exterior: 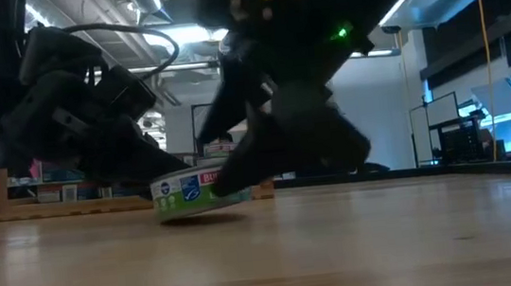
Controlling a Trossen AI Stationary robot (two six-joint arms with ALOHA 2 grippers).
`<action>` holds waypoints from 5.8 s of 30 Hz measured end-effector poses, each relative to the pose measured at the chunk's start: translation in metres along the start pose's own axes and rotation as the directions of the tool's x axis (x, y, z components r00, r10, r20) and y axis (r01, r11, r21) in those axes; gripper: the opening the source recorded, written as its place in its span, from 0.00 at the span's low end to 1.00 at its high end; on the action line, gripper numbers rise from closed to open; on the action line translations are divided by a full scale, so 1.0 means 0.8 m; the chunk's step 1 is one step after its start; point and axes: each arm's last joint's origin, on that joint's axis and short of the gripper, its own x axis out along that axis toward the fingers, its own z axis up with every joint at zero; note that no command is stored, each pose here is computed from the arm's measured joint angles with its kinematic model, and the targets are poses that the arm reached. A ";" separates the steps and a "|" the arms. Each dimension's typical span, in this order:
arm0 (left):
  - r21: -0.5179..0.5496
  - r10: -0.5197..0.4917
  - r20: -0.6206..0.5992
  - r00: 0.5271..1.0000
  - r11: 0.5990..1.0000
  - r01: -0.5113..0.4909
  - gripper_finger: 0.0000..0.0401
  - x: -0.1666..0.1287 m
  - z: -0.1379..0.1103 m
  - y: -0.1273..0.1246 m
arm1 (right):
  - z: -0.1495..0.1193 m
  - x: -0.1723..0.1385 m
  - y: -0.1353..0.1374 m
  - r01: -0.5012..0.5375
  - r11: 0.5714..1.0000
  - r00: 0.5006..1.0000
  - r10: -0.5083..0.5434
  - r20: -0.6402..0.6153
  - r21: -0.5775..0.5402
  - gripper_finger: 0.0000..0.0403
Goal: Stack canned seafood by type on shelf
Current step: Stack the green tuna can on top of the other green tuna can on the shelf, then stack the green tuna can on top of the other green tuna can
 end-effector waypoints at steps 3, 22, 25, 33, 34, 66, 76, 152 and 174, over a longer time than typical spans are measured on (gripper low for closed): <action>-0.017 0.004 0.003 1.000 1.000 -0.004 0.01 -0.002 0.001 0.005 | -0.004 0.004 0.001 0.021 0.996 0.999 -0.024 -0.025 -0.092 0.88; -0.052 0.005 0.017 1.000 0.999 -0.004 0.01 -0.003 0.003 0.010 | -0.024 0.044 0.007 0.137 0.950 0.982 -0.168 -0.089 -0.281 0.62; -0.071 -0.026 0.032 0.999 0.997 0.029 0.01 -0.005 0.005 0.009 | -0.024 0.044 0.009 0.113 0.966 0.988 -0.135 -0.081 -0.235 0.43; -0.070 -0.109 0.045 0.993 0.991 0.112 0.02 -0.022 0.017 -0.003 | -0.009 0.014 0.035 0.151 0.964 0.986 -0.163 -0.037 -0.219 0.35; -0.068 -0.117 0.049 0.992 0.990 0.120 0.02 -0.024 0.020 -0.004 | -0.007 0.006 0.038 0.159 0.961 0.984 -0.172 -0.037 -0.225 0.35; 0.111 0.119 -0.156 0.980 0.989 -0.103 0.02 -0.085 -0.059 -0.097 | 0.088 0.031 -0.208 0.488 0.872 0.851 -0.466 -0.243 0.035 0.34; 0.115 0.125 -0.160 0.979 0.988 -0.108 0.02 -0.086 -0.059 -0.097 | 0.016 0.093 -0.254 0.420 0.891 0.850 -0.320 -0.418 0.173 0.34; 0.134 0.107 -0.141 0.984 0.987 -0.088 0.02 -0.085 -0.057 -0.098 | 0.046 0.056 -0.239 0.332 0.907 0.896 -0.218 -0.386 0.260 0.48; 0.113 0.099 -0.135 0.986 0.990 -0.084 0.02 -0.085 -0.056 -0.100 | 0.049 -0.072 -0.189 0.538 0.827 0.715 -0.345 -0.608 0.164 0.40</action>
